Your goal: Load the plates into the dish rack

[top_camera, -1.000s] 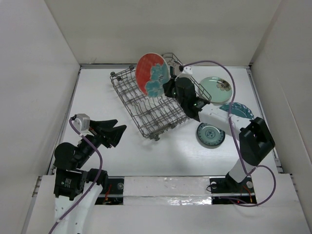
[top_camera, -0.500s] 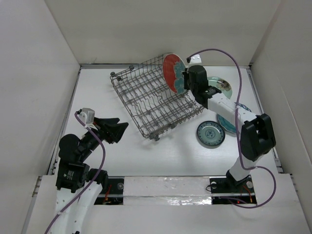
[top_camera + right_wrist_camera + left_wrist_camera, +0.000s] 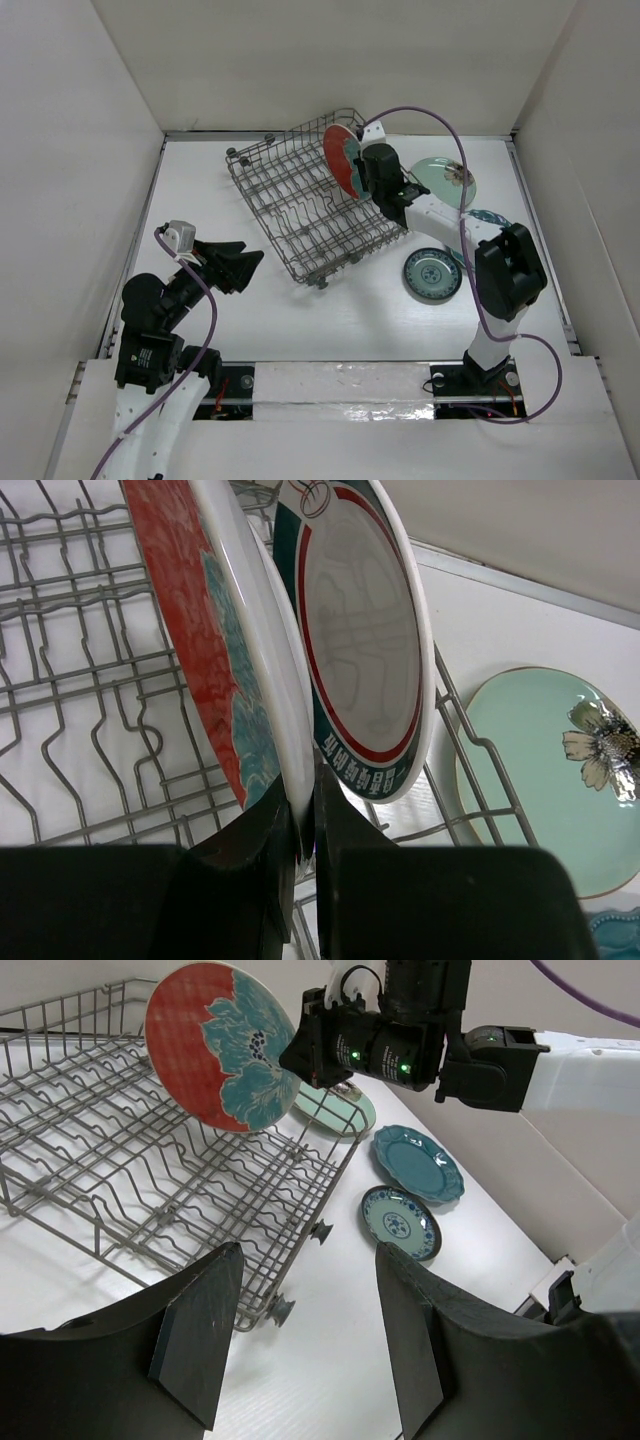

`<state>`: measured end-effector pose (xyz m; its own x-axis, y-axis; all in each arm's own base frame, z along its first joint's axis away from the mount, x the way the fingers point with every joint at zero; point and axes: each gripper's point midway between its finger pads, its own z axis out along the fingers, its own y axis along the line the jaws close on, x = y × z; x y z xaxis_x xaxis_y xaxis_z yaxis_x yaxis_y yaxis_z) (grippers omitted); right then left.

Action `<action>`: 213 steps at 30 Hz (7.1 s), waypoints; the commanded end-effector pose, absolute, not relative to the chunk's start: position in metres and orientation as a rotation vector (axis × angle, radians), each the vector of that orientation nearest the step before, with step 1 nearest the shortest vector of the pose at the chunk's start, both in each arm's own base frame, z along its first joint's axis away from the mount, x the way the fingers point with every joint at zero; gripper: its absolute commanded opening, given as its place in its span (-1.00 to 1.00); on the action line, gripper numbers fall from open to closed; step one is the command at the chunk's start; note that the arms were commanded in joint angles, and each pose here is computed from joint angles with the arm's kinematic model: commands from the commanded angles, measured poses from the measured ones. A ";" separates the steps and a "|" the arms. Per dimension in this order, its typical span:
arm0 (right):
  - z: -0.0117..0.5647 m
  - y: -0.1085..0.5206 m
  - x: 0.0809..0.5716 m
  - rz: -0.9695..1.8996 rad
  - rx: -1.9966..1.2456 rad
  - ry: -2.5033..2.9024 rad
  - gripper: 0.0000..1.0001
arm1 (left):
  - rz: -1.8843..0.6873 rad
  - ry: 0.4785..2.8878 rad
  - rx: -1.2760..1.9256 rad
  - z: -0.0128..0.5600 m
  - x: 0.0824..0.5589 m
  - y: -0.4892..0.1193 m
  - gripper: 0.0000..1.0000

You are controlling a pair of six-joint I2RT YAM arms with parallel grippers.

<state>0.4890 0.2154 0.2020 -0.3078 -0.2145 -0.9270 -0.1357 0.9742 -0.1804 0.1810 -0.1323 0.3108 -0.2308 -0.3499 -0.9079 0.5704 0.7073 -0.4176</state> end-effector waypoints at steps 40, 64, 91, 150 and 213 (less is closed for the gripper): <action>0.260 0.222 0.500 -0.070 0.068 1.650 -0.63 | -0.862 1.542 0.219 0.319 0.182 -0.135 0.06; 0.203 0.087 0.341 0.385 0.646 1.670 -1.00 | -0.864 1.523 0.220 0.322 0.179 -0.134 0.04; 0.061 -0.068 0.291 0.542 1.316 1.659 0.60 | -0.893 1.496 0.266 0.326 0.166 -0.141 0.05; 0.459 0.233 0.396 0.568 -0.114 1.498 -1.00 | -0.889 1.522 0.266 0.321 0.170 -0.141 0.03; 0.280 0.297 0.520 -0.012 -0.234 1.720 -0.17 | -0.888 1.522 0.267 0.321 0.171 -0.142 0.02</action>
<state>0.5209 0.3058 0.2251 -0.2169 -0.2839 -0.9340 -0.1910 0.9506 -0.2446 0.1694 -0.1381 0.3187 -0.1996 -0.3421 -0.9182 0.6192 0.6822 -0.3888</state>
